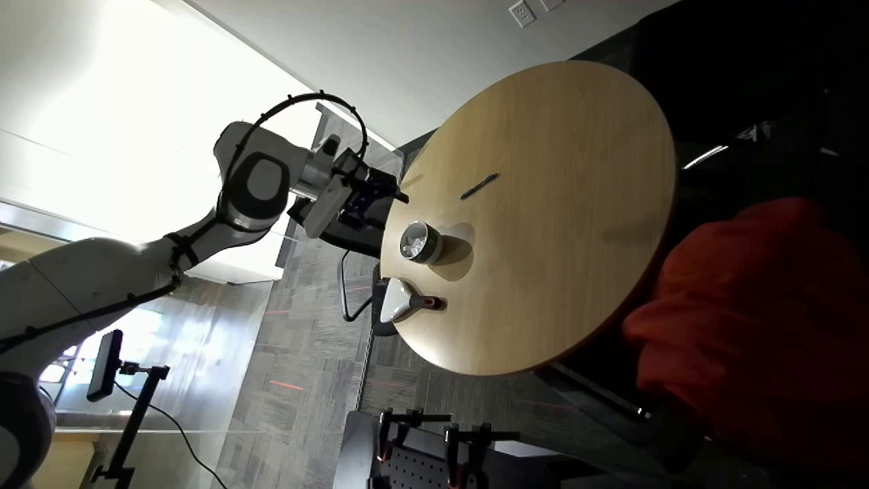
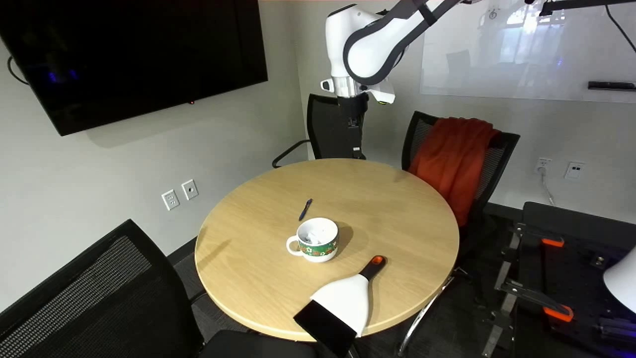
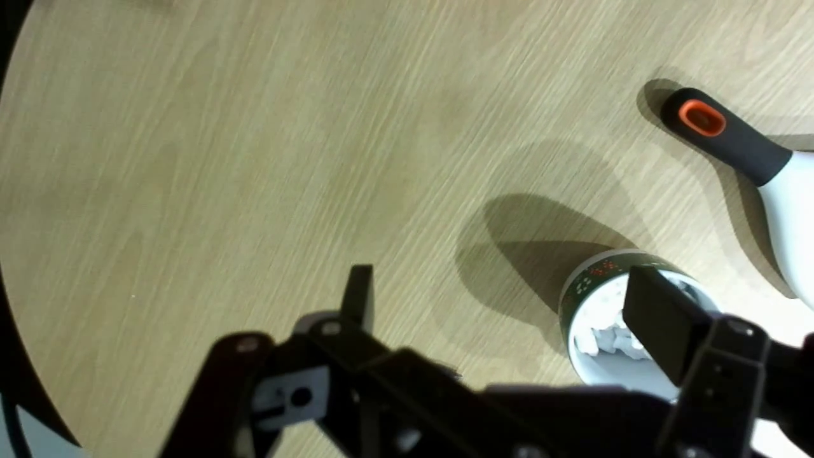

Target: Empty the mug on the table

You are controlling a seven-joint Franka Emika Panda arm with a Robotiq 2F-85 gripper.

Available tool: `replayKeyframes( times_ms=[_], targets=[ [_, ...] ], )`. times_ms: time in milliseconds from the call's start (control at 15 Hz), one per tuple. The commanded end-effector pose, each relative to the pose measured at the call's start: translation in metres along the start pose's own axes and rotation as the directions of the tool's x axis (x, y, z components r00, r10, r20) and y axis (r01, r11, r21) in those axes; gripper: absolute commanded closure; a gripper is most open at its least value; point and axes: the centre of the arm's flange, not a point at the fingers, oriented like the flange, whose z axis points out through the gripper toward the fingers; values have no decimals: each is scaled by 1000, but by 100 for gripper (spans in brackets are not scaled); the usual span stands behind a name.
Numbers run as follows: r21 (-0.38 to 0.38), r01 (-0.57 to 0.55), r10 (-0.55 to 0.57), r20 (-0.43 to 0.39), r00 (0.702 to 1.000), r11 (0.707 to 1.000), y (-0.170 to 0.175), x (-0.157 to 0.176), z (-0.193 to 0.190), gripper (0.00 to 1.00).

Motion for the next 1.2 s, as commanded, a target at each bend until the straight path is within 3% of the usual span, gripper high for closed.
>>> replayKeyframes(
  times_ms=[0,400,600,1133],
  targets=[
    [30,-6,7,-32,999,1000,2,14,14,0],
    [97,35,-18,-163,986,995,-9,44,59,0],
    [93,83,-61,-217,974,992,-22,56,81,0],
    [90,158,-135,-219,966,983,-40,80,130,0]
  ],
)
